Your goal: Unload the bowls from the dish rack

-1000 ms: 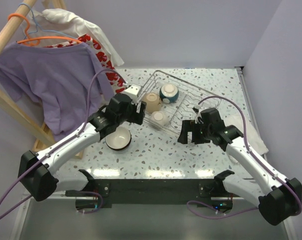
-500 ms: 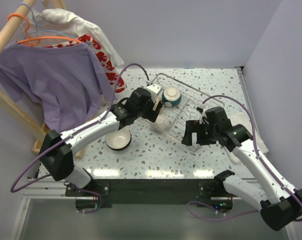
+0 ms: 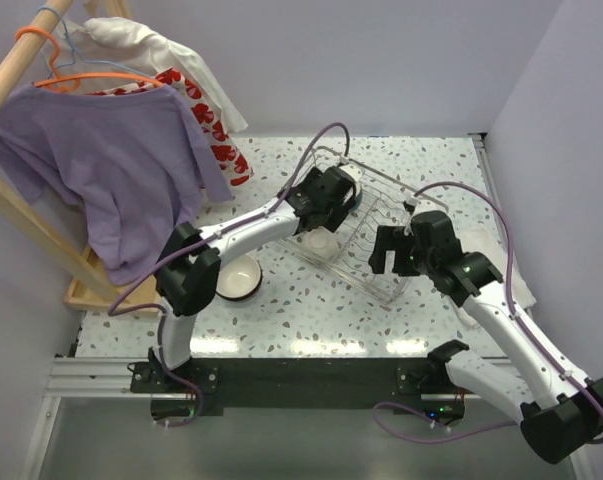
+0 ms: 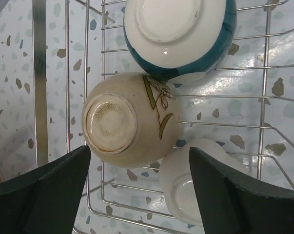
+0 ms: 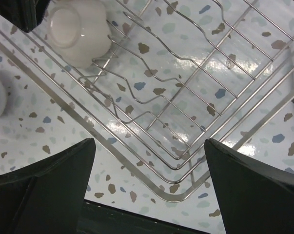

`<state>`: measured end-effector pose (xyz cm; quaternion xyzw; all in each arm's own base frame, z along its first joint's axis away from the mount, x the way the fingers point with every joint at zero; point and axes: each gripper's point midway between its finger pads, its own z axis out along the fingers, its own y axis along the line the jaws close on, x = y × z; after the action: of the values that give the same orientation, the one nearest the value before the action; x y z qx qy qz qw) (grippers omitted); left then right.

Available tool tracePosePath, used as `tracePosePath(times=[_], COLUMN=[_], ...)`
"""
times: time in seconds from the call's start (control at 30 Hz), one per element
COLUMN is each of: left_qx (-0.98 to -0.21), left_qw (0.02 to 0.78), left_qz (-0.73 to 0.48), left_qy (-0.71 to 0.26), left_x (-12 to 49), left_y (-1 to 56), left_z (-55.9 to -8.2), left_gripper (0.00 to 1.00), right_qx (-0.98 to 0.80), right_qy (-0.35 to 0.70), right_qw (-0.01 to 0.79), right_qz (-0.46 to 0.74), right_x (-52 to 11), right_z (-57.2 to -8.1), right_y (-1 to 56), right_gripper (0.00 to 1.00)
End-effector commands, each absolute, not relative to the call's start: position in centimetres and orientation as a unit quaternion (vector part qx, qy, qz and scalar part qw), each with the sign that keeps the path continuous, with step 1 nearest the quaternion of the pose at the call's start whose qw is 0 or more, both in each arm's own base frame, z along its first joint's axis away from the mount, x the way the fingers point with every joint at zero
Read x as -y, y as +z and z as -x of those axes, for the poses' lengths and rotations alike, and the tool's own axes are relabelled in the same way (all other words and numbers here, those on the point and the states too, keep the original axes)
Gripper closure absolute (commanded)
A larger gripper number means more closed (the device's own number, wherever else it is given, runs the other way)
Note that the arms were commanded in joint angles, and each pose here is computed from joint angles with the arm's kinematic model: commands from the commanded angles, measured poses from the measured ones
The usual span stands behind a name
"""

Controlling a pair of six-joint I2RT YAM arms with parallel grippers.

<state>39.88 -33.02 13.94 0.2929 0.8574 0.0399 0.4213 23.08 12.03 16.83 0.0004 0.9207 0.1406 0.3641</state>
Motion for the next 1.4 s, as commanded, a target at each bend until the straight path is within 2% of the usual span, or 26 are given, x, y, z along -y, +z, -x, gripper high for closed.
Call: tracePosePath(times=[0.0, 0.2, 0.57, 0.83, 1.1, 1.37], left_qx=[-0.843, -0.839, -0.822, -0.817, -0.831, -0.834], left_qw=[0.430, 0.419, 0.425, 0.421, 0.395, 0.429], left_qz=[-0.305, -0.324, -0.322, -0.327, -0.335, -0.300], left_qy=[0.100, 0.128, 0.203, 0.219, 0.204, 0.171], left_x=[32.8, 34.1, 33.6, 33.3, 33.6, 34.2], left_y=[14.8, 12.7, 10.0, 8.0, 5.5, 10.6], left_z=[-41.7, -43.2, -44.7, -45.0, -44.2, -44.2], left_gripper=[0.12, 0.09, 0.06, 0.00, 0.00, 0.00], right_qx=[-0.902, -0.881, -0.887, -0.887, -0.890, -0.887], right_qy=[0.115, 0.099, 0.110, 0.107, 0.108, 0.112], right_qw=[0.413, 0.459, 0.447, 0.447, 0.442, 0.448], right_qz=[-0.037, -0.054, -0.039, -0.034, -0.031, -0.030], right_x=[-10.4, -9.0, -9.6, -9.6, -9.8, -9.8], right_z=[-23.9, -24.2, -23.9, -24.0, -24.1, -24.0], right_y=[17.6, 18.3, 17.3, 17.0, 16.4, 16.6], right_gripper=[0.02, 0.02, 0.02, 0.02, 0.02, 0.02])
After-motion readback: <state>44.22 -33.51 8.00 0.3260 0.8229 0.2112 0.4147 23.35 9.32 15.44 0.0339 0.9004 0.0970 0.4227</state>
